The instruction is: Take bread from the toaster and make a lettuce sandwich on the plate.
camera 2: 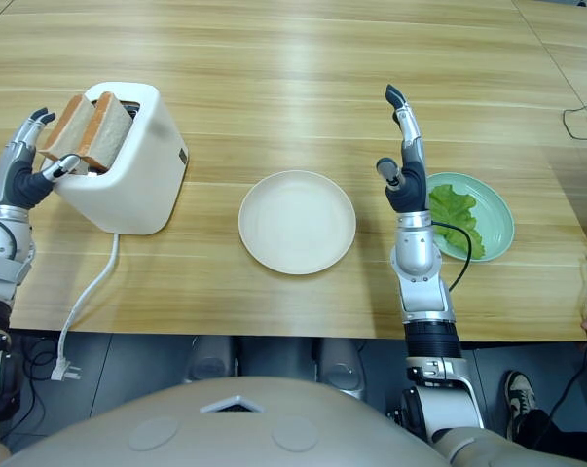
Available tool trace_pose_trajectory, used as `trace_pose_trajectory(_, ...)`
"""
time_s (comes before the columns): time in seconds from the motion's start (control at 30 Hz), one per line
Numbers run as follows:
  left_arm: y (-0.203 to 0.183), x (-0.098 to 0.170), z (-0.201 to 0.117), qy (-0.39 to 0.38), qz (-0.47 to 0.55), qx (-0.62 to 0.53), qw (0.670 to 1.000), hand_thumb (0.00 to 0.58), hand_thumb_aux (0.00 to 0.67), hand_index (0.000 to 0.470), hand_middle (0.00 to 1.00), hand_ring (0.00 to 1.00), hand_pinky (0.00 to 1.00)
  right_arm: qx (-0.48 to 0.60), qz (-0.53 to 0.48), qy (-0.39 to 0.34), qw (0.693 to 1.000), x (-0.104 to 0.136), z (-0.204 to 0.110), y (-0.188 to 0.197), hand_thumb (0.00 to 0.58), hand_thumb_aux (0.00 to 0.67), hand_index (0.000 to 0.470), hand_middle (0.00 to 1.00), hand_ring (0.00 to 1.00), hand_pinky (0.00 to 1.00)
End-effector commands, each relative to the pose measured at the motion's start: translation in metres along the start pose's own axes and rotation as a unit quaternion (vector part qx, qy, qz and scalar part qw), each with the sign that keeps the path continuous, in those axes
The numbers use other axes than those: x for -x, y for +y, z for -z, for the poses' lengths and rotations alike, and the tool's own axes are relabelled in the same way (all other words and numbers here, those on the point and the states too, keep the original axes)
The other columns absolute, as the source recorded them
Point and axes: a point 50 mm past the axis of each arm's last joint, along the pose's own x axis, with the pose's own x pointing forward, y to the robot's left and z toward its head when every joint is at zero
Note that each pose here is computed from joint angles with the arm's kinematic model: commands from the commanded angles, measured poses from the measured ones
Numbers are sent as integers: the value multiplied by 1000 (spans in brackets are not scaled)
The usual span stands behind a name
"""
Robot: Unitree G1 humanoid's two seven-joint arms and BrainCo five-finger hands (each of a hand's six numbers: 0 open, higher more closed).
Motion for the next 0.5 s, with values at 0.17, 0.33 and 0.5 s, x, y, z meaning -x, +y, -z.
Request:
trace_pose_trajectory(0.17,-9,5,3,11,24,25,999,491,407,280,0,0,0,2,3,8,1000,1,4,-3,0,0,0,0,0,0)
trace_pose_trajectory(0.33,-12,6,0,4,31,57,998,580,657,451,0,0,0,3,4,9,1000,1,5,-4,0,0,0,0,0,0)
trace_pose_trajectory(0.5,-14,9,2,14,39,96,995,580,670,460,0,0,0,4,3,11,1000,2,5,-4,0,0,0,0,0,0)
